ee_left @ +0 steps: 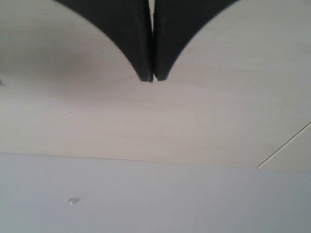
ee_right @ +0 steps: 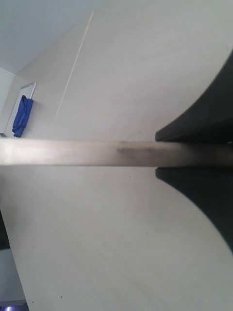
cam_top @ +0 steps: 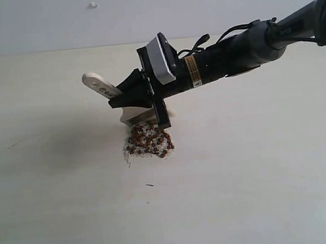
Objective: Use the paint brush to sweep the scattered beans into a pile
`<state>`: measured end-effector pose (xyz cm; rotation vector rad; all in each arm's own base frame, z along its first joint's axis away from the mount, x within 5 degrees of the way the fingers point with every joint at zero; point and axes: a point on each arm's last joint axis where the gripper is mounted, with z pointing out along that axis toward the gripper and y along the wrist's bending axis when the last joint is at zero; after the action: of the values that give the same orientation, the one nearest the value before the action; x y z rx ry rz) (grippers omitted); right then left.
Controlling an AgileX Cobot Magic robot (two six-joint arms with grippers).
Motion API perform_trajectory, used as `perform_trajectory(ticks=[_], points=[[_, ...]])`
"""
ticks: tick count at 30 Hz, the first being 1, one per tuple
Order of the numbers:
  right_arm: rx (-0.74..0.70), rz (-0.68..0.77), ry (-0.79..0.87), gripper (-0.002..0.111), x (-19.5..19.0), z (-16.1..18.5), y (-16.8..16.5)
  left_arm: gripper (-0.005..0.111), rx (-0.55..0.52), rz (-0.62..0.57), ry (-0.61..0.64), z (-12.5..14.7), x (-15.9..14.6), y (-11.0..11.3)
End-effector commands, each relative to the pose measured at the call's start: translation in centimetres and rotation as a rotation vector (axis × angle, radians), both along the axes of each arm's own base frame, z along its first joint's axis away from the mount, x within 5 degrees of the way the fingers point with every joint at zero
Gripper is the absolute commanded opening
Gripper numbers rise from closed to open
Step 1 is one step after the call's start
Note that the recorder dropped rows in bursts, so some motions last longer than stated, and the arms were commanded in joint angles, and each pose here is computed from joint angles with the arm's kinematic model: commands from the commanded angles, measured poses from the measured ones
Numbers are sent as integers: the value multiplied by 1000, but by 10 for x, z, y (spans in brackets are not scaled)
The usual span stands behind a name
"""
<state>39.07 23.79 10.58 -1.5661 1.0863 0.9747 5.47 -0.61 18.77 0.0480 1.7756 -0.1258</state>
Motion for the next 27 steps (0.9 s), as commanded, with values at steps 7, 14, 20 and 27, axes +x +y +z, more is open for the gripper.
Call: perform_trajectory(ticks=[7, 14, 20, 27], points=[[-9, 3, -4, 0, -1, 35, -2, 0, 6, -2, -8, 0, 0, 0], [54, -20, -104, 0, 2, 50, -1, 0, 6, -2, -8, 0, 0, 0], [61, -17, -141, 0, 2, 50, -1, 0, 6, -2, -8, 0, 0, 0], [69, -14, -184, 0, 3, 51, -1, 0, 6, -2, -8, 0, 0, 0]])
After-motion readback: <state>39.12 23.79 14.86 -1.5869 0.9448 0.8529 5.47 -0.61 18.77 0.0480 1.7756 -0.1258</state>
